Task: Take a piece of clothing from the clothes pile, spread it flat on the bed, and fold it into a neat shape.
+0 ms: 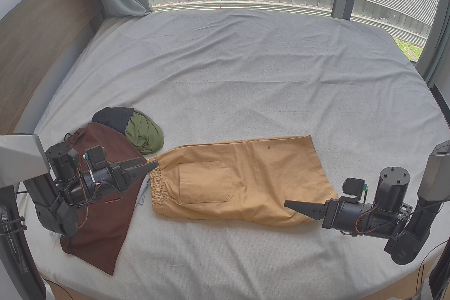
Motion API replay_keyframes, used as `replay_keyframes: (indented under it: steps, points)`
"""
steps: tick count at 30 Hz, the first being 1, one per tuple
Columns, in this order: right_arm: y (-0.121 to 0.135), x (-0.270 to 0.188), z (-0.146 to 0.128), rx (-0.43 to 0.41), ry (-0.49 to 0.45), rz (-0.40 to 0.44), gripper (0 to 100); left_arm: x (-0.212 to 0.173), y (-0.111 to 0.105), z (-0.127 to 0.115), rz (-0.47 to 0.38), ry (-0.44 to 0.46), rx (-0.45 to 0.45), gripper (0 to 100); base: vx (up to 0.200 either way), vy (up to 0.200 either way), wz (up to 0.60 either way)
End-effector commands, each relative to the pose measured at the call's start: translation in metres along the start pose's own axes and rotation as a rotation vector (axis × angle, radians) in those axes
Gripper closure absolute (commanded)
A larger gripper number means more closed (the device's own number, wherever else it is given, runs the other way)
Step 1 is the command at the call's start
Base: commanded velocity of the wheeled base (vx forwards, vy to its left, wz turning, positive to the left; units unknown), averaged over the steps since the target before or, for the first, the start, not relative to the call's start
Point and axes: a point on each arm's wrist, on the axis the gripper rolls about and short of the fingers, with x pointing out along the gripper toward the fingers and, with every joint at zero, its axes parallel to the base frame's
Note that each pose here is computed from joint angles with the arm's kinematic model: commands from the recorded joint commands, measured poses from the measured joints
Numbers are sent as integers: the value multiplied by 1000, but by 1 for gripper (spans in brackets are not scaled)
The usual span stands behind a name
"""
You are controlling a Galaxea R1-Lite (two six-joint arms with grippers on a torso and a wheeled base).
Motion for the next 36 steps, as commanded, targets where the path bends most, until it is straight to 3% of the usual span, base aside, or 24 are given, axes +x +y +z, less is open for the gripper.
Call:
replay_keyframes:
  steps: [1,14,36]
  points:
    - [-1,1,0,2,2,-3,0,-1,2,-6,-16,25,-19,0,0,0,0]
    - [-3,1,-2,6,7,-7,0,-1,7,-21,-3,65,-65,0,0,0,0]
    - [-9,5,-8,20,35,-27,0,14,47,-71,43,155,-163,0,0,0,0]
